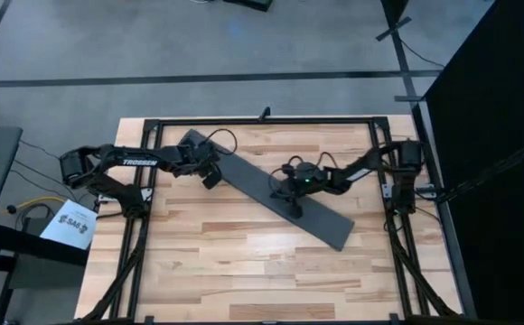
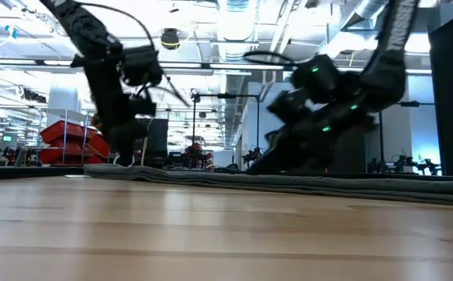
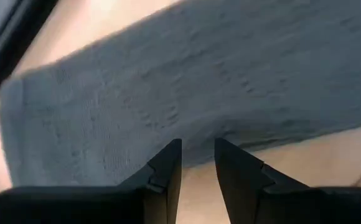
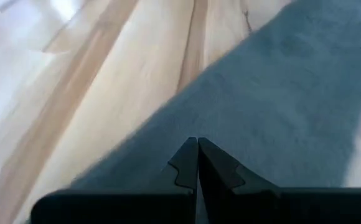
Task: Roll towel
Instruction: Roll the gray towel
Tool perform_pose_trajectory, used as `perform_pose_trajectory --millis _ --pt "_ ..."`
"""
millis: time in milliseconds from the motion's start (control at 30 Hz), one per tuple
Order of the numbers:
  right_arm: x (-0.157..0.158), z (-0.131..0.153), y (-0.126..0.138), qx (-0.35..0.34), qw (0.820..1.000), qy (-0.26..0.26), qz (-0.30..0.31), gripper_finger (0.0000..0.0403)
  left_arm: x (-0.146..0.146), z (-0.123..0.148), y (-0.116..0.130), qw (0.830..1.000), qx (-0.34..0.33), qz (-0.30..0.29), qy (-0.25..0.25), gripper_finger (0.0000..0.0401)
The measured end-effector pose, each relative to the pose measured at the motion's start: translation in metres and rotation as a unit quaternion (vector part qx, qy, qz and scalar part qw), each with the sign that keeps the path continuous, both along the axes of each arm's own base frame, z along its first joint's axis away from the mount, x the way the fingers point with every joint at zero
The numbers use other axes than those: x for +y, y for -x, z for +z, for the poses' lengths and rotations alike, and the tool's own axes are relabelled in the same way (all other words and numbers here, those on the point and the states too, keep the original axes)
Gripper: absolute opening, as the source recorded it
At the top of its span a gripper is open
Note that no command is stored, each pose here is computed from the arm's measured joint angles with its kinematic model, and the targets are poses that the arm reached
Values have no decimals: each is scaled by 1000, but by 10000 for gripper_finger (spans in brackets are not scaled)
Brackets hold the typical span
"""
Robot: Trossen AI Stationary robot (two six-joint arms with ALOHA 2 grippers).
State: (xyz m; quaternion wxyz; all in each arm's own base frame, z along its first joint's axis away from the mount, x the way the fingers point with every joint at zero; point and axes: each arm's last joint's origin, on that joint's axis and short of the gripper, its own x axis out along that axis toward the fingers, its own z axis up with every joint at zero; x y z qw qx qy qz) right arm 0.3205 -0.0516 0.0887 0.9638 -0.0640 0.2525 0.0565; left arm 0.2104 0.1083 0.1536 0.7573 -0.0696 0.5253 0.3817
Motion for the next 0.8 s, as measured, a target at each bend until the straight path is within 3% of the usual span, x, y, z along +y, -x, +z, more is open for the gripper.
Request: perform_pose_trajectory --millis 167,333,533,700,800 --pt "-1 -11 -15 35 999 -20 21 0 15 -20 18 1000 -14 -10 5 82" --pt "0 -10 -8 82 996 -36 24 0 28 -24 29 999 -29 -26 22 82" --pt "4 15 5 107 991 -52 57 0 29 -22 29 994 -49 -72 59 82" --pt "0 54 9 45 997 -23 65 0 23 -18 26 986 -84 -103 99 82" --pt "-5 56 11 48 997 -27 52 0 21 -14 25 981 -108 -118 114 82"
